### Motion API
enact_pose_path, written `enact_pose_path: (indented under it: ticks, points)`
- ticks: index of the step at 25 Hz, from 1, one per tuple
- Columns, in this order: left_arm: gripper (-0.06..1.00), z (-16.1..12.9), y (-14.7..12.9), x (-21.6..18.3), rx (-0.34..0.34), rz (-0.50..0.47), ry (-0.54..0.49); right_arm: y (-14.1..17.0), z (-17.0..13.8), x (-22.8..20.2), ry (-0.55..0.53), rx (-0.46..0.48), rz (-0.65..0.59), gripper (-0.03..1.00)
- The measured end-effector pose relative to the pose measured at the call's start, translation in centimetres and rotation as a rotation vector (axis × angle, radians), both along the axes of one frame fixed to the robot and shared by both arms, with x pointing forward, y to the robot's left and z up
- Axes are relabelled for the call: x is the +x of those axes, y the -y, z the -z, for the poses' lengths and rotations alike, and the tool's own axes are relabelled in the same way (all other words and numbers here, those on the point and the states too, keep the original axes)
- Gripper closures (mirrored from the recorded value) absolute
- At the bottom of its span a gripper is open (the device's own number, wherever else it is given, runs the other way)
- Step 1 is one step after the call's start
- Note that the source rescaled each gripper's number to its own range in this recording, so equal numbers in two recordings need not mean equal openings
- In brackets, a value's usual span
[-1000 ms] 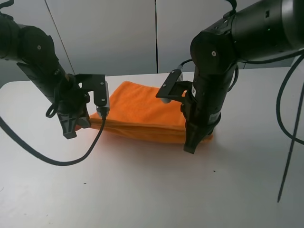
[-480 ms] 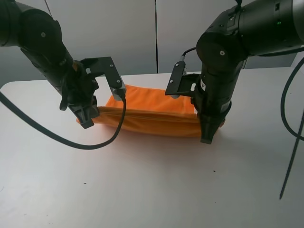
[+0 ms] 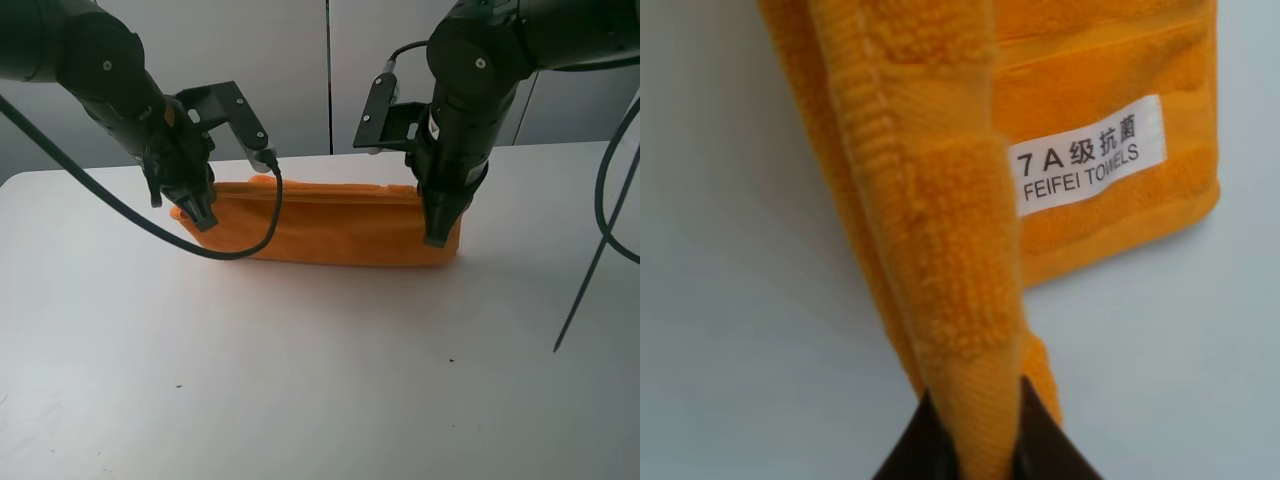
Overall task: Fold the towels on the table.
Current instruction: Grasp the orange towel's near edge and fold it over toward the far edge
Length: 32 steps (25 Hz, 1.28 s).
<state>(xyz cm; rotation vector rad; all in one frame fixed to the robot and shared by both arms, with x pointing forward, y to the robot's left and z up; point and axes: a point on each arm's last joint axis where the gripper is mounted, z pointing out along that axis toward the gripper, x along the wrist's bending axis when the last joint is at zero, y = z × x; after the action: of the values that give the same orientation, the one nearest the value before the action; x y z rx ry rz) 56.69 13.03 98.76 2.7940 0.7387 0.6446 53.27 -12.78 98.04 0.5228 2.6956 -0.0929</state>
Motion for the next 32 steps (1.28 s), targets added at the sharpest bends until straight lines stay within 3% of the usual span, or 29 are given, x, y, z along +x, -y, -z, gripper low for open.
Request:
enact_pose_path:
  ticks: [7,14,21,32]
  points:
    - [0.94,0.3,1.8,3.2,-0.016,0.001,0.032,2.0,0.1,1.9,0.037,0.039,0.052,0.97]
    - [0.94,2.5,3.1,5.9,-0.034,-0.032,0.040,3.9,1.9,4.4,0.070,0.077,0.082,0.97]
    - [0.94,3.5,3.6,7.1,-0.061,-0.025,0.126,5.3,3.2,6.3,0.125,0.128,0.087,0.97]
    - [0.94,5.2,3.7,8.8,-0.053,-0.072,0.266,5.3,5.5,7.8,0.174,0.110,-0.016,0.97]
